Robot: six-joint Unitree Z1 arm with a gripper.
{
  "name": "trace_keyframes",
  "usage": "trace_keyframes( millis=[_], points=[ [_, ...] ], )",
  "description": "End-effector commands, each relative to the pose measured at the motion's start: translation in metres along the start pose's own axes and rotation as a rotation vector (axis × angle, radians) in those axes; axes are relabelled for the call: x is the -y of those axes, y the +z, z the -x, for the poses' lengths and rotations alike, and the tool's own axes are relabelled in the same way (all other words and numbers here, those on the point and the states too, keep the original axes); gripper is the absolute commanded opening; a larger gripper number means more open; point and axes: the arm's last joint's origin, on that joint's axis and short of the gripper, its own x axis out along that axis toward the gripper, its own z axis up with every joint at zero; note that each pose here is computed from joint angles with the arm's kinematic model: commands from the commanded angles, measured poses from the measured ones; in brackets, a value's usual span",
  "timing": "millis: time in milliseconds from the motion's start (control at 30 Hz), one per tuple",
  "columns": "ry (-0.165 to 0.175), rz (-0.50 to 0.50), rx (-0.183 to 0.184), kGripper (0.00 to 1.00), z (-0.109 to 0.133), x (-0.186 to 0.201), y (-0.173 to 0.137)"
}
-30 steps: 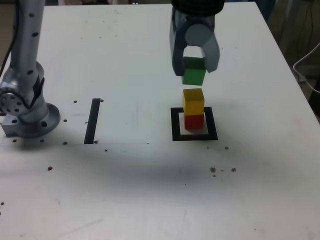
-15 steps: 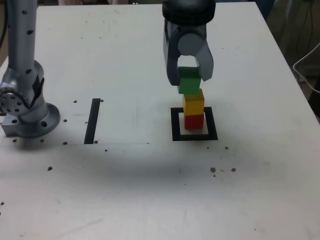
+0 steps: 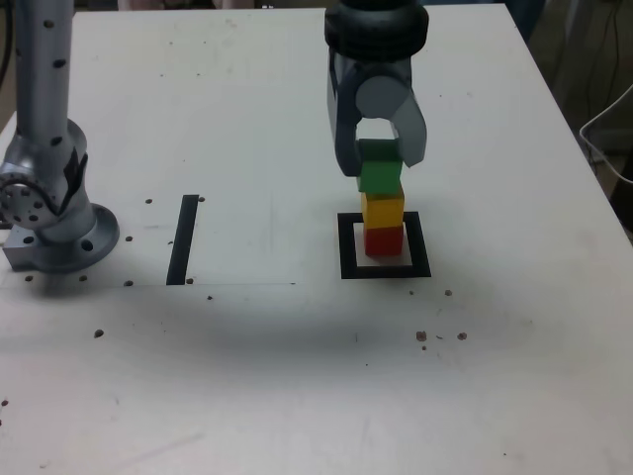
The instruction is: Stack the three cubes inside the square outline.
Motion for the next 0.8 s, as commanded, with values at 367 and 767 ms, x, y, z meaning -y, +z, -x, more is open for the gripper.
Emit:
trace_keyframes(
  millis=[367,767],
  points=[
    [-0.023,0.004,-0.005,0.28,-0.0047,0.0011,0.0012],
    [-0.017,0.01,-0.012,0.77,-0.005,0.0008,0.0002]
  ],
)
